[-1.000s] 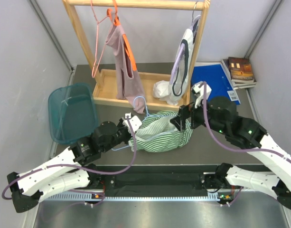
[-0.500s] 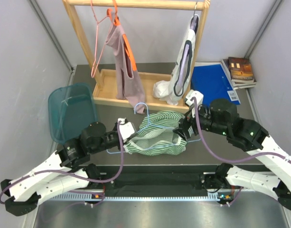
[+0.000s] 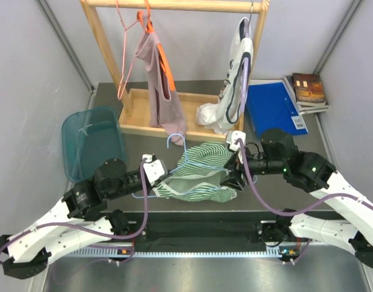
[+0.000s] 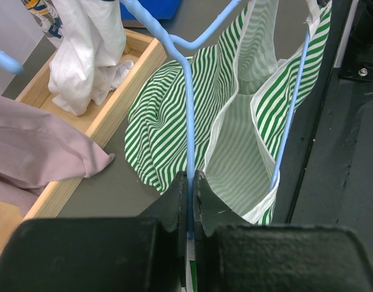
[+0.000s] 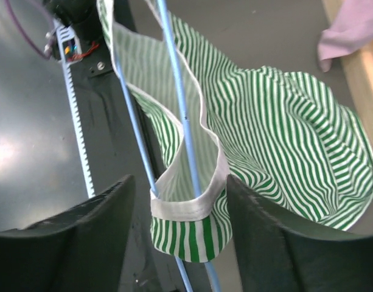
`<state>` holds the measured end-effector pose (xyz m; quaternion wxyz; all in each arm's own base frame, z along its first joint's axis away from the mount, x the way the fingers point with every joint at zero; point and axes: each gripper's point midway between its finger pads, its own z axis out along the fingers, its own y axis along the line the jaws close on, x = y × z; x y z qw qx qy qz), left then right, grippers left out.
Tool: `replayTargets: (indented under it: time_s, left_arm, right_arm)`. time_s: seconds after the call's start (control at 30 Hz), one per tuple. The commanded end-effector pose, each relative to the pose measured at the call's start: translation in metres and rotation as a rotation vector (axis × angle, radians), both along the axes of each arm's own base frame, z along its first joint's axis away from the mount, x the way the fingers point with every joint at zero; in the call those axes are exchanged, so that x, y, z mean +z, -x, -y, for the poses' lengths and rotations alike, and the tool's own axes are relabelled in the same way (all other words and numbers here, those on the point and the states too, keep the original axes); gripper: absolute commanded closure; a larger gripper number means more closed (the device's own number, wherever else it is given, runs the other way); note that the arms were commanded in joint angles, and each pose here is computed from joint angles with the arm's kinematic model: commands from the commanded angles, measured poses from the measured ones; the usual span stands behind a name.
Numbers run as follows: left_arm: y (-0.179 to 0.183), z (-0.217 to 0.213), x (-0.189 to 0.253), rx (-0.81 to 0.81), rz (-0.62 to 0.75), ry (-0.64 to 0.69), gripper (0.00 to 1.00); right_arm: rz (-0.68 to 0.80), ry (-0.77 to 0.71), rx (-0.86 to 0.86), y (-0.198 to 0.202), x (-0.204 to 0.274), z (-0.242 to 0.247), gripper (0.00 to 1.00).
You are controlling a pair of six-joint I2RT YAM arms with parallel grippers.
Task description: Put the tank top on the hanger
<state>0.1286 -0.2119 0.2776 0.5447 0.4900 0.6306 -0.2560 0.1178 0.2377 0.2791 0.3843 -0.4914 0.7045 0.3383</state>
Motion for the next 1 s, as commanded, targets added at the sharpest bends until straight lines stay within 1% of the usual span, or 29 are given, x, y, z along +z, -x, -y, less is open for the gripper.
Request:
replayTargets:
  time_s: [0.0, 0.03, 0.07, 0.13, 0.17, 0.2, 0.23, 0.33, 0.37, 0.4, 0.43, 0.5, 0.53, 0.57, 0.6, 0.77, 0.8, 0.9, 0.97]
  left_arm:
    - [-0.002, 0.001, 0.022, -0.002, 0.048, 0.045, 1.00]
    - [-0.004, 0.000, 0.021, 0.011, 0.051, 0.042, 1.00]
    - [-0.005, -0.001, 0.021, 0.017, 0.055, 0.041, 1.00]
    - [-0.007, -0.004, 0.022, 0.031, 0.063, 0.040, 1.00]
    - [-0.008, -0.005, 0.022, 0.041, 0.069, 0.041, 1.00]
    - [-0.008, -0.006, 0.023, 0.046, 0.071, 0.045, 1.00]
    - [-0.009, -0.007, 0.026, 0.056, 0.076, 0.058, 1.00]
    - [-0.013, -0.008, 0.027, 0.089, 0.070, 0.082, 1.00]
    - [-0.019, -0.010, 0.029, 0.126, 0.075, 0.089, 0.99]
    - [-0.022, -0.012, 0.028, 0.151, 0.069, 0.093, 0.93]
    - [-0.025, -0.012, 0.028, 0.167, 0.065, 0.097, 0.62]
    - [-0.031, -0.014, 0.032, 0.216, 0.062, 0.126, 0.42]
    - [-0.034, -0.015, 0.033, 0.232, 0.062, 0.132, 0.24]
    - [-0.036, -0.015, 0.035, 0.249, 0.063, 0.144, 0.08]
    - [-0.038, -0.016, 0.039, 0.264, 0.066, 0.168, 0.01]
    - [-0.051, -0.035, 0.065, 0.397, 0.113, 0.293, 0.01]
    - [-0.051, -0.039, 0.073, 0.410, 0.130, 0.334, 0.01]
    - [-0.055, -0.050, 0.078, 0.464, 0.149, 0.380, 0.01]
    - [-0.060, -0.059, 0.080, 0.521, 0.155, 0.397, 0.01]
  right_arm:
    - [-0.039, 0.011, 0.105, 0.017, -0.006, -0.005, 0.45]
    - [-0.042, 0.015, 0.107, 0.017, -0.007, -0.004, 0.48]
    - [-0.045, 0.019, 0.106, 0.017, -0.007, -0.005, 0.57]
    - [-0.056, 0.025, 0.108, 0.018, -0.008, -0.004, 0.72]
    - [-0.060, 0.027, 0.107, 0.019, -0.010, -0.003, 0.82]
    - [-0.054, 0.022, 0.105, 0.019, -0.009, -0.003, 0.89]
    - [-0.054, 0.015, 0.095, 0.019, -0.007, -0.003, 0.99]
    - [-0.039, -0.012, 0.046, 0.013, -0.001, -0.003, 1.00]
    - [-0.032, -0.022, 0.027, 0.010, 0.002, -0.003, 1.00]
    - [-0.026, -0.022, -0.007, 0.005, 0.004, -0.001, 1.00]
    - [-0.033, -0.026, -0.031, 0.004, 0.006, 0.000, 1.00]
    - [-0.016, -0.019, -0.098, -0.006, 0.010, 0.005, 1.00]
    - [-0.016, -0.024, -0.128, -0.009, 0.011, 0.007, 1.00]
    - [-0.012, -0.025, -0.148, -0.011, 0.011, 0.009, 1.00]
    - [0.005, -0.031, -0.185, -0.015, 0.014, 0.013, 1.00]
    - [0.026, -0.030, -0.339, -0.029, 0.012, 0.031, 1.00]
    - [0.039, -0.076, -0.354, -0.029, 0.019, 0.032, 1.00]
    - [0.050, -0.125, -0.412, -0.033, 0.021, 0.038, 1.00]
    - [0.064, -0.113, -0.500, -0.042, 0.022, 0.050, 1.00]
